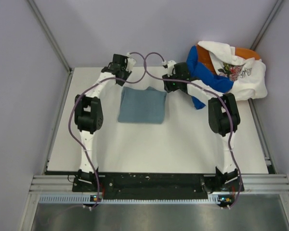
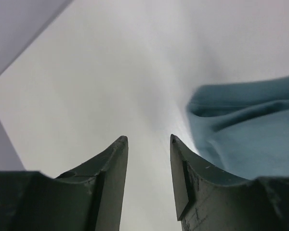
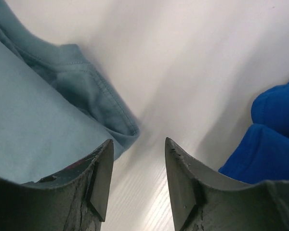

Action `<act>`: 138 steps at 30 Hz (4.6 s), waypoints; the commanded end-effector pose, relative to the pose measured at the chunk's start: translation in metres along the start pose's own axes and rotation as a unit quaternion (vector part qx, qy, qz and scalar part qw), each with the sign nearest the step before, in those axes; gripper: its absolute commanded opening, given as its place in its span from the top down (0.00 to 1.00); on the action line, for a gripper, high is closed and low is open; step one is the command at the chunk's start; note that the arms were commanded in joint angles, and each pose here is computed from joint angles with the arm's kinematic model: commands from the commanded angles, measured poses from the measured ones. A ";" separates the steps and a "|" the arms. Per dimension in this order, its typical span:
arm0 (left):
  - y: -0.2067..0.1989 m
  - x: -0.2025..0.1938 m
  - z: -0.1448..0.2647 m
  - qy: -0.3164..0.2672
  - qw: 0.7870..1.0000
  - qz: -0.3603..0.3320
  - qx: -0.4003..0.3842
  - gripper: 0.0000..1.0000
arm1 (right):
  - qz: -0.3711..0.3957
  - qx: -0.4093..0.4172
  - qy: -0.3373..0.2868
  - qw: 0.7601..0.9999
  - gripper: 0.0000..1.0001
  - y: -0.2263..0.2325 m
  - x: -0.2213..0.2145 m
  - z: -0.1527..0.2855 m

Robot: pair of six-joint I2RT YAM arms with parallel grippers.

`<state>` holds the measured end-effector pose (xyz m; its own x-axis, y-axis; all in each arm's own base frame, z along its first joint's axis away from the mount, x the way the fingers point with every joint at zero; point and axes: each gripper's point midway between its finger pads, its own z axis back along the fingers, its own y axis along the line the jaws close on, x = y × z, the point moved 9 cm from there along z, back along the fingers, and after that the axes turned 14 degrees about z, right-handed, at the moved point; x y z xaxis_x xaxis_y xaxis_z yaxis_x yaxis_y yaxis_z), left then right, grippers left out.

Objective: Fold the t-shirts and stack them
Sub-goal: Fold the long partially folded tshirt into a neat square, then put the neatly folded tshirt into the corner of the board with the right arm

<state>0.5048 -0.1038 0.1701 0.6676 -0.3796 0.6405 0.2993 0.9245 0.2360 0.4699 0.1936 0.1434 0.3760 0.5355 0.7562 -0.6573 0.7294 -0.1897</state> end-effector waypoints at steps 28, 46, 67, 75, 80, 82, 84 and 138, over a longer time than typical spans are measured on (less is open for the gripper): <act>-0.028 -0.057 0.063 0.044 0.963 0.194 -0.183 0.60 | -0.200 0.087 0.047 0.975 0.81 0.079 -0.024 0.054; -0.020 -0.090 0.010 0.105 0.936 0.301 -0.150 0.33 | -0.188 0.039 0.041 0.980 0.28 0.072 -0.029 0.110; -0.024 -0.092 0.019 0.118 0.930 0.288 -0.196 0.90 | -0.269 0.056 0.038 0.961 0.25 0.064 -0.030 0.076; -0.025 -0.097 0.019 0.123 0.929 0.288 -0.197 0.96 | -0.337 0.099 0.028 0.936 0.35 0.058 -0.031 0.019; -0.025 -0.097 0.021 0.122 0.928 0.290 -0.198 0.96 | -0.378 0.166 0.030 0.910 0.57 0.071 -0.040 -0.003; -0.026 -0.099 0.023 0.122 0.929 0.289 -0.197 0.96 | -0.387 0.167 0.039 0.906 0.66 0.074 -0.047 -0.004; -0.025 -0.100 0.024 0.121 0.929 0.291 -0.193 0.96 | -0.387 0.174 0.028 0.905 0.80 0.074 -0.047 -0.005; 0.022 -0.084 0.183 -0.093 0.933 0.243 -0.249 0.07 | 0.006 -0.194 0.516 0.834 1.00 -0.011 -0.222 0.263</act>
<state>0.3323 -0.0437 0.2346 0.7542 0.1543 0.6382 0.2301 0.8483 -0.4770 0.2268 -0.0162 0.1327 0.8356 0.5295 -0.1463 -0.5298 0.7062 -0.4697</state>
